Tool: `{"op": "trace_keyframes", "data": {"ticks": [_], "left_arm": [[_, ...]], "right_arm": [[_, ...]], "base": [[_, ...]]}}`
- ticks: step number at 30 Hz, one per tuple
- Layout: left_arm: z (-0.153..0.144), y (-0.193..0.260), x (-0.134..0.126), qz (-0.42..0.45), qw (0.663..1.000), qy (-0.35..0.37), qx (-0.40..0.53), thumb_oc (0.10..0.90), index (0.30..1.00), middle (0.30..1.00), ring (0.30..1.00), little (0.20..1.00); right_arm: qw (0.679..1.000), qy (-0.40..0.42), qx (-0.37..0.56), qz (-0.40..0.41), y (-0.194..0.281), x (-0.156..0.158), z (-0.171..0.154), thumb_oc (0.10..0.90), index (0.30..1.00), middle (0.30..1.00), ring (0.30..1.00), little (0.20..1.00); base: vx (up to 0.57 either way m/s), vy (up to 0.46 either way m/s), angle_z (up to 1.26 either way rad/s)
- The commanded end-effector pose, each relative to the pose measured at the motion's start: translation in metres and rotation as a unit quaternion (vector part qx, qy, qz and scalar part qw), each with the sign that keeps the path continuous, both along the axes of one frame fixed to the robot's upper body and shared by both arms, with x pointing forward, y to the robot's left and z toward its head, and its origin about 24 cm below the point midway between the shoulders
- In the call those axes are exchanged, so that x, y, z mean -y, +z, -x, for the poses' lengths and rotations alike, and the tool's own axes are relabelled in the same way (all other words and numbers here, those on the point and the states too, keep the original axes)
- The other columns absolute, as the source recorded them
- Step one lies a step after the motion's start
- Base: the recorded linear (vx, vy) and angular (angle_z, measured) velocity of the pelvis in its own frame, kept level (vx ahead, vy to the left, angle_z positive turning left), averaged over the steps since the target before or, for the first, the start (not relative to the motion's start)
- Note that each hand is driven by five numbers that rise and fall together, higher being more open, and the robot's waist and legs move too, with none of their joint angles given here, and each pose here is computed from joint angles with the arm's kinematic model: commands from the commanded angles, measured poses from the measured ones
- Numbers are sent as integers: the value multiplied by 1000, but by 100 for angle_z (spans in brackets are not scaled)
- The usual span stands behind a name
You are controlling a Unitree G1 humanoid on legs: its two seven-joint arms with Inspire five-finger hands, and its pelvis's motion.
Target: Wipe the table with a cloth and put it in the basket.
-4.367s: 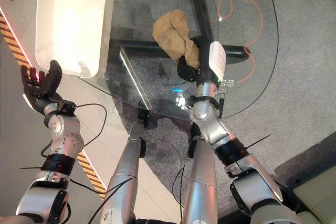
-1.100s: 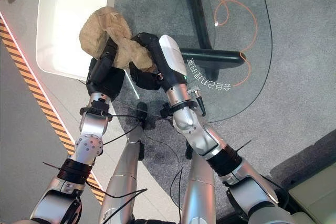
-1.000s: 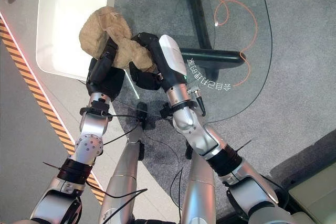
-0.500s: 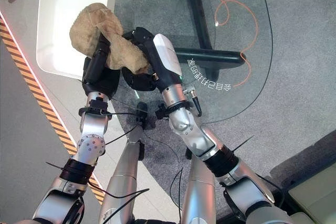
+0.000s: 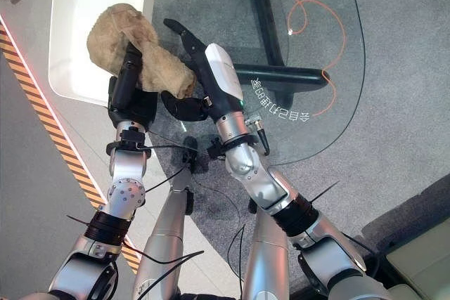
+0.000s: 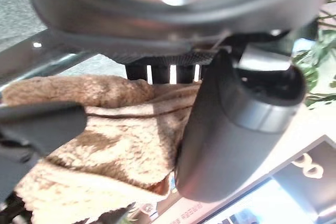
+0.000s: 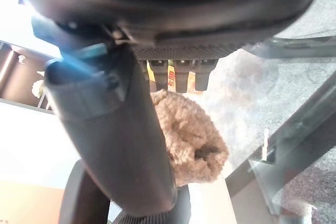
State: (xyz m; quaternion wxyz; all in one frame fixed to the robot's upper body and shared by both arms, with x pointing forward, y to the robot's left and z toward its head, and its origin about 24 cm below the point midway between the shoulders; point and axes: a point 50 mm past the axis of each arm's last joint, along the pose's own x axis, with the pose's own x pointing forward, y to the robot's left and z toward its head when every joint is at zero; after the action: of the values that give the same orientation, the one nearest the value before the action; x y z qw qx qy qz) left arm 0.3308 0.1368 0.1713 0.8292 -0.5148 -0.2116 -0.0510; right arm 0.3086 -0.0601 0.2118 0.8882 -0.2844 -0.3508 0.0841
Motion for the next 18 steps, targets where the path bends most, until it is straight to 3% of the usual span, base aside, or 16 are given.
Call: {"op": "trace_keyframes", "data": {"ticks": [1,18], "left_arm": [[14,72,-24,2,980,88,178,100,300,300,300,200],[13,83,-47,-7,967,181,179,100,300,300,300,200]], "right_arm": [[984,65,155,-55,68,-18,28,800,900,900,900,900],[988,7,142,-65,65,-4,13,800,900,900,900,900]], "base": [[0,0,0],[1,10,0]]}}
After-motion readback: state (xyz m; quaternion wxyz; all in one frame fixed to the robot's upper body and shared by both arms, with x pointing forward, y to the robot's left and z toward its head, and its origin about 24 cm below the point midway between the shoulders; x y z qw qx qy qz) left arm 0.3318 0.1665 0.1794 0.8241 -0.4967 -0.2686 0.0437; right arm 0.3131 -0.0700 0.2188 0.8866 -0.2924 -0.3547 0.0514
